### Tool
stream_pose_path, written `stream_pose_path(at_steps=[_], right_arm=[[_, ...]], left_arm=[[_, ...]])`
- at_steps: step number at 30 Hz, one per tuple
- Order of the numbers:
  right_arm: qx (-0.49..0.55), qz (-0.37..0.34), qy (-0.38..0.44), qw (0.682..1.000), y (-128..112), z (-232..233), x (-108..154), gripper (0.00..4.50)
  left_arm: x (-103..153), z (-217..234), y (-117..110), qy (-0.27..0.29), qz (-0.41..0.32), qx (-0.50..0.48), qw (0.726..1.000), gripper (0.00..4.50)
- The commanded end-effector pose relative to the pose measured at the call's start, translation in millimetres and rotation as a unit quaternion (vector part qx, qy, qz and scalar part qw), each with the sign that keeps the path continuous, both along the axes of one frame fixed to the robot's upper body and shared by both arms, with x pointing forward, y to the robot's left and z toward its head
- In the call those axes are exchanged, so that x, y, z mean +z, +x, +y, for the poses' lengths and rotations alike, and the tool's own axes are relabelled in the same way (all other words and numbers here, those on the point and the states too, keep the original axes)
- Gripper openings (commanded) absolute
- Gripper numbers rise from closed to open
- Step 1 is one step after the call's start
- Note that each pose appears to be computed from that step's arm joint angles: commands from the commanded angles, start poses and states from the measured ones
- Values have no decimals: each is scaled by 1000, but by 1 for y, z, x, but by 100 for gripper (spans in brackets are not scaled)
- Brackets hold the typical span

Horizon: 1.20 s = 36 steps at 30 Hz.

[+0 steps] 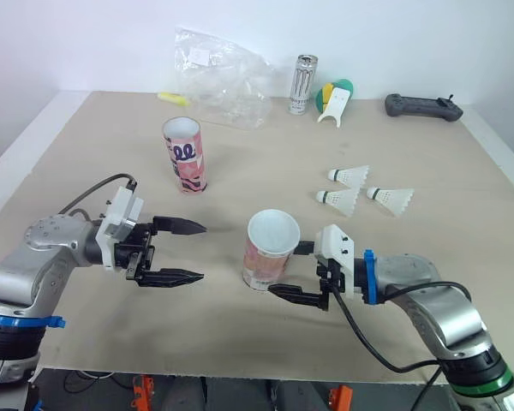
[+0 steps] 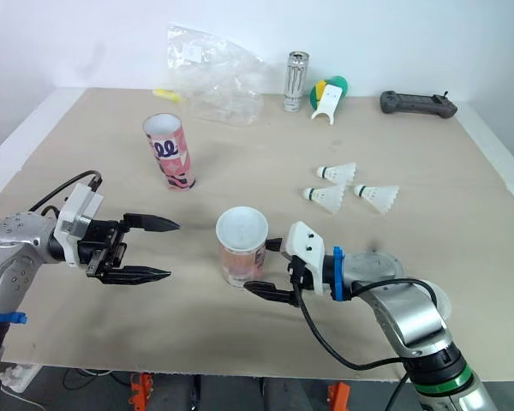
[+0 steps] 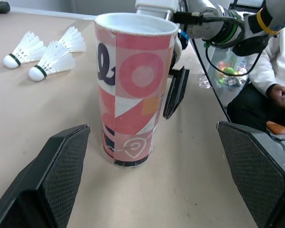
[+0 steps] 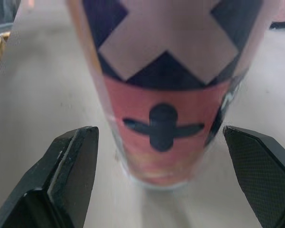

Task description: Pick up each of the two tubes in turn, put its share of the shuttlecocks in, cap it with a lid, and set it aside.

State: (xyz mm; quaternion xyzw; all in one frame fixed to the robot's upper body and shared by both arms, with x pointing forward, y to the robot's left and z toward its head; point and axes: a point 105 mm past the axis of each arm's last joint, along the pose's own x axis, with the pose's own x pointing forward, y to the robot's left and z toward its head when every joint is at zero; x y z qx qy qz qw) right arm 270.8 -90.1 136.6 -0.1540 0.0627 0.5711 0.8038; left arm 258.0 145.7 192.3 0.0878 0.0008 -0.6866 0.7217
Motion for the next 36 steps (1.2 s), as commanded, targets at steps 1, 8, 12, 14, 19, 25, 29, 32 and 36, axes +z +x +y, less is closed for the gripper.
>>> stream_pose_path(at_steps=[1,8,12,14,19,25,29,32,36], right_arm=[[8,-19,17,1000,2,9,8,450],[23,-13,28,999,2,20,5,450],[26,-13,30,999,4,25,4,450],[25,-14,31,999,5,26,4,400],[16,-12,35,999,6,23,7,298],[-18,-34,46,998,4,-4,32,298],[-101,-74,94,988,12,-47,69,298],[-236,-132,136,953,24,-115,104,298],[-382,-175,201,885,30,-192,137,298]], left_arm=[[13,-1,-5,2,-24,-5,1000,446],[11,-3,-5,4,-20,-6,1000,446],[9,-4,-4,6,-20,-7,1000,446],[7,-5,-3,7,-19,-9,1000,450],[0,-15,5,8,-23,-8,1000,450],[15,-57,36,-57,-27,6,998,450],[26,-85,38,-76,-41,-26,996,450],[37,-105,48,-101,-46,-26,993,450],[42,-125,64,-122,-55,-9,991,450]])
